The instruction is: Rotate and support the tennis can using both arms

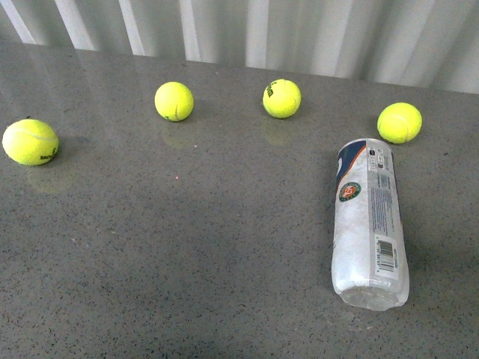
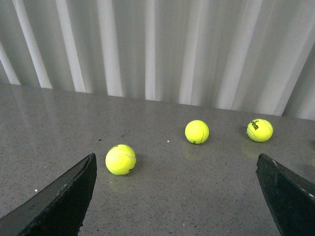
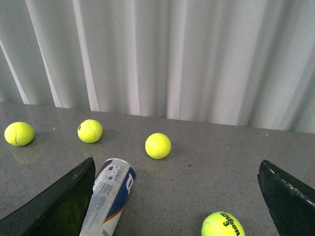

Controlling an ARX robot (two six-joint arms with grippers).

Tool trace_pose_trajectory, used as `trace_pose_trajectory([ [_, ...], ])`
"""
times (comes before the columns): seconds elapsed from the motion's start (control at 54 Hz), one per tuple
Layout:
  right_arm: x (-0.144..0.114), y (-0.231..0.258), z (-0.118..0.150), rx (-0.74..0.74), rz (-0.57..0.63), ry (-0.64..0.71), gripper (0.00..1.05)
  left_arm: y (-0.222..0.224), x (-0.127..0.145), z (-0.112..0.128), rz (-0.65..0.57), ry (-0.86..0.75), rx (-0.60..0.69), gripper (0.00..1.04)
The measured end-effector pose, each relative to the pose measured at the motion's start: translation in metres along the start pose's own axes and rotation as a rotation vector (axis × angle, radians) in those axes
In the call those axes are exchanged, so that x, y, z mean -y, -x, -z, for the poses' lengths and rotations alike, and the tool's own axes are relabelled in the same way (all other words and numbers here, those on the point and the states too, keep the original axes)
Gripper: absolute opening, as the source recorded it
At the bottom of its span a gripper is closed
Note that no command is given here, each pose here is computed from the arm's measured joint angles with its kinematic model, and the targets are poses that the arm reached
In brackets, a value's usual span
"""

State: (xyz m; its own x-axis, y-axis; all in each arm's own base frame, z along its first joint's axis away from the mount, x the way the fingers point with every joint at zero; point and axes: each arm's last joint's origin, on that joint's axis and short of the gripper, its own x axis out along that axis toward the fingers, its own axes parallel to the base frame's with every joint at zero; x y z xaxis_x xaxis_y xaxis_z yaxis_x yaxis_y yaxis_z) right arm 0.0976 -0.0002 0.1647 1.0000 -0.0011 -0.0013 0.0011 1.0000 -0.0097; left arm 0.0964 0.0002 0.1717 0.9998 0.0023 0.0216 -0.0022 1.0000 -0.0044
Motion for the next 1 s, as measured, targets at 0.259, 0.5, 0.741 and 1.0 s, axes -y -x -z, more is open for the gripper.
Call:
trace_pose_trajectory([
  [0.259,0.0,0.0,0.0,0.0,0.0,0.0,0.97,0.0,0.0,0.0,0.0,0.0,0.0,0.98],
  [0.5,0.0,0.0,0.0,0.0,0.0,0.0,0.97,0.0,0.0,0.0,0.0,0.0,0.0,0.98],
  [0.741,0.0,0.0,0.0,0.0,0.0,0.0,0.97,0.0,0.0,0.0,0.0,0.0,0.0,0.98],
  [1.0,0.0,-0.012,-0.015,-0.201,-0.052,-0.212,0.97,0.0,0.0,0.0,0.002,0.0,0.0,0.98],
])
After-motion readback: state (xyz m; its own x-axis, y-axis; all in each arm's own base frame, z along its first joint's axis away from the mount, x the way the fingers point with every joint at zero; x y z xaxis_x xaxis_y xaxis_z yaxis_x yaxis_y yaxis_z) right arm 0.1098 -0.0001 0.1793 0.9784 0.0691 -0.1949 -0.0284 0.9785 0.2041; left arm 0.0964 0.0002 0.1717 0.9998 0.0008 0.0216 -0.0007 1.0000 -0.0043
